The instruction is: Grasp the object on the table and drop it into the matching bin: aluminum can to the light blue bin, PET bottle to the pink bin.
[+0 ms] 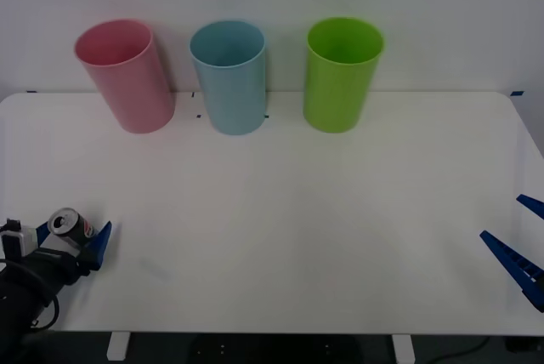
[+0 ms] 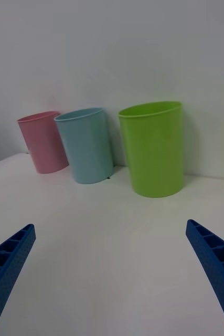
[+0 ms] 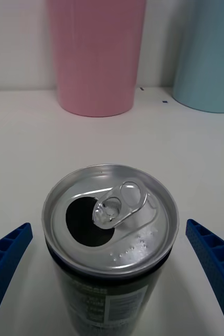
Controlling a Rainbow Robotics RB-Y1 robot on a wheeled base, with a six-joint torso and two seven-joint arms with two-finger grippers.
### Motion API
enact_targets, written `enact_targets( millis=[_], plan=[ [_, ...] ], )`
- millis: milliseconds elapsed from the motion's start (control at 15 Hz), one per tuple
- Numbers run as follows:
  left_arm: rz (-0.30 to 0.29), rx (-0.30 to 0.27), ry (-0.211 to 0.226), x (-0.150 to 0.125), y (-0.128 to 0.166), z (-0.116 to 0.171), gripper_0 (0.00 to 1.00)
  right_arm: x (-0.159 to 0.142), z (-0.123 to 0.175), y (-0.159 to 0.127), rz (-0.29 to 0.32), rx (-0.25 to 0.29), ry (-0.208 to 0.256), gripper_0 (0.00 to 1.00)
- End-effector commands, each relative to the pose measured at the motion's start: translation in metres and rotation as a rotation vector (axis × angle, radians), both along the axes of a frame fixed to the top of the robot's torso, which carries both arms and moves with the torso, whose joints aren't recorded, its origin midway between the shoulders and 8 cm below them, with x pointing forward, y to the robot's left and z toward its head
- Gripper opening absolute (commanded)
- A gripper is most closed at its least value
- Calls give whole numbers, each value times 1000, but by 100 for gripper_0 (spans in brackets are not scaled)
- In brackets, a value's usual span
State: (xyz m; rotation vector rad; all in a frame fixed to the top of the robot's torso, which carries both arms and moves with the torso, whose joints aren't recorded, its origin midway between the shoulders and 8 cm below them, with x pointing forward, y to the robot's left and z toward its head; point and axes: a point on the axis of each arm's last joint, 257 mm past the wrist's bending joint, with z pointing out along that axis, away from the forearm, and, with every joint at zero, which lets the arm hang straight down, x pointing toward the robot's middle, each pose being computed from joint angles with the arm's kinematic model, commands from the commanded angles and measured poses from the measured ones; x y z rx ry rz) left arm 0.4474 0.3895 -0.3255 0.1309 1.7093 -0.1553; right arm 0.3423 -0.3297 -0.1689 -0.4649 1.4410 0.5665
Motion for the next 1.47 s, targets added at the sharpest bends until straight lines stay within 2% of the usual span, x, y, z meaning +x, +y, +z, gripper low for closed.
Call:
enact_targets(
  millis=[67, 267, 333, 400, 467, 533, 1200, 1267, 1467],
  plan=[
    [-1, -2, 1, 3, -2, 0, 100, 0, 0, 0, 0, 0, 0, 100],
    [-1, -1, 4, 3, -3, -1, 100, 0, 0, 0, 0, 0, 0, 100],
    [-1, 0, 1, 4, -2, 0, 94, 0, 0, 0, 0, 0, 0, 100],
    [-3, 2, 3, 3, -3, -1, 59, 0, 0, 0, 0, 0, 0, 100],
    [-2, 2, 2, 3, -2, -1, 8, 0, 0, 0, 0, 0, 0, 100],
    [0, 4, 0, 4, -2, 0, 0, 0, 0, 0, 0, 0, 0, 100],
    [1, -9, -8, 9, -2, 5, 0, 0, 0, 0, 0, 0, 0, 100],
    [-3, -10, -14, 11, -4, 8, 0, 0, 0, 0, 0, 0, 0, 100],
    [-38, -23, -65, 28, -19, 32, 0, 0, 0, 0, 0, 0, 0, 100]
  ],
)
